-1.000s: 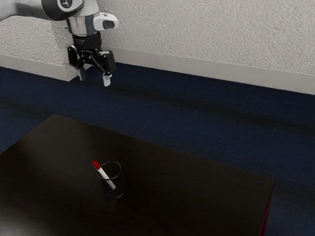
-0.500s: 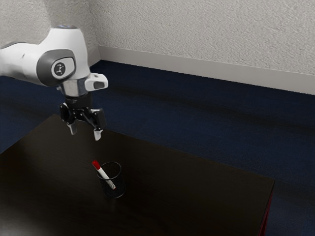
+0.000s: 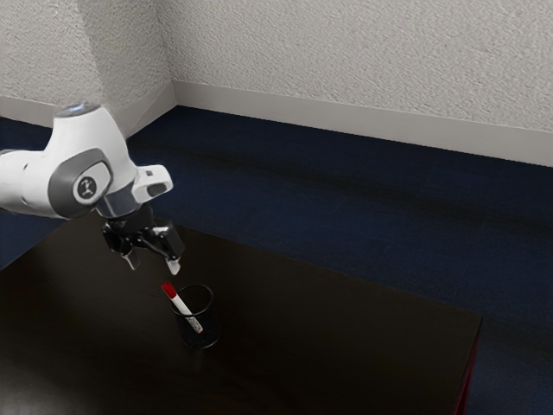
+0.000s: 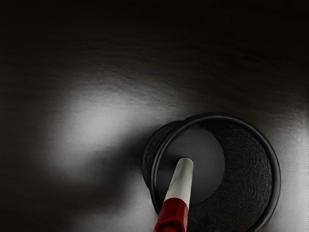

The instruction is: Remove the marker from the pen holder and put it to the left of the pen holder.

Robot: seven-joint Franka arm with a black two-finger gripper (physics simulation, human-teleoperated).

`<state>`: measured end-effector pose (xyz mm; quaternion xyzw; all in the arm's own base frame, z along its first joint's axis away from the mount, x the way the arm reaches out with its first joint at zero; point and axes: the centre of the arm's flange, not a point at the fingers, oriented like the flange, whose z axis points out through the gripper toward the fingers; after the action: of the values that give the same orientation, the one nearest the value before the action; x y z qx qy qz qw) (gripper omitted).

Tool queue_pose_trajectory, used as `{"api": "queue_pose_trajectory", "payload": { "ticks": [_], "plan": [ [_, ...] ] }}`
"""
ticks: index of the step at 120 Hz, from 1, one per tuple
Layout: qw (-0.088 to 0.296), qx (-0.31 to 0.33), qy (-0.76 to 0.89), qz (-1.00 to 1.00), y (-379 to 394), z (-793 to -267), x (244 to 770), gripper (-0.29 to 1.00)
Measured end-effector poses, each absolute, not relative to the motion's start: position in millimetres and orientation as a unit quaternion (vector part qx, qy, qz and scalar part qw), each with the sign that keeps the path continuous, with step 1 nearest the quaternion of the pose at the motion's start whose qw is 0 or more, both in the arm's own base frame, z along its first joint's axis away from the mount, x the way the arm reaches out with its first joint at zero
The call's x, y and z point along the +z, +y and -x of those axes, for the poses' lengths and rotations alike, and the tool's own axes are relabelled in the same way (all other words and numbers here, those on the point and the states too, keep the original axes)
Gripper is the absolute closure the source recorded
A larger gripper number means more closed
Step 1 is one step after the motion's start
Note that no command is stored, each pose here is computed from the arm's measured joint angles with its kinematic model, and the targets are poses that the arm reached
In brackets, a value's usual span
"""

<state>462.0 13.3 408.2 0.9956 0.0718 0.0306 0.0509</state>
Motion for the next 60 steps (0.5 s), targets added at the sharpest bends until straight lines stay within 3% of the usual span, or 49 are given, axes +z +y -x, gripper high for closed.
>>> {"api": "queue_pose_trajectory", "payload": {
  "ticks": [60],
  "plan": [
    [0.068,0.046,0.057,-0.995,10,-452,359,0.0]
  ]
}}
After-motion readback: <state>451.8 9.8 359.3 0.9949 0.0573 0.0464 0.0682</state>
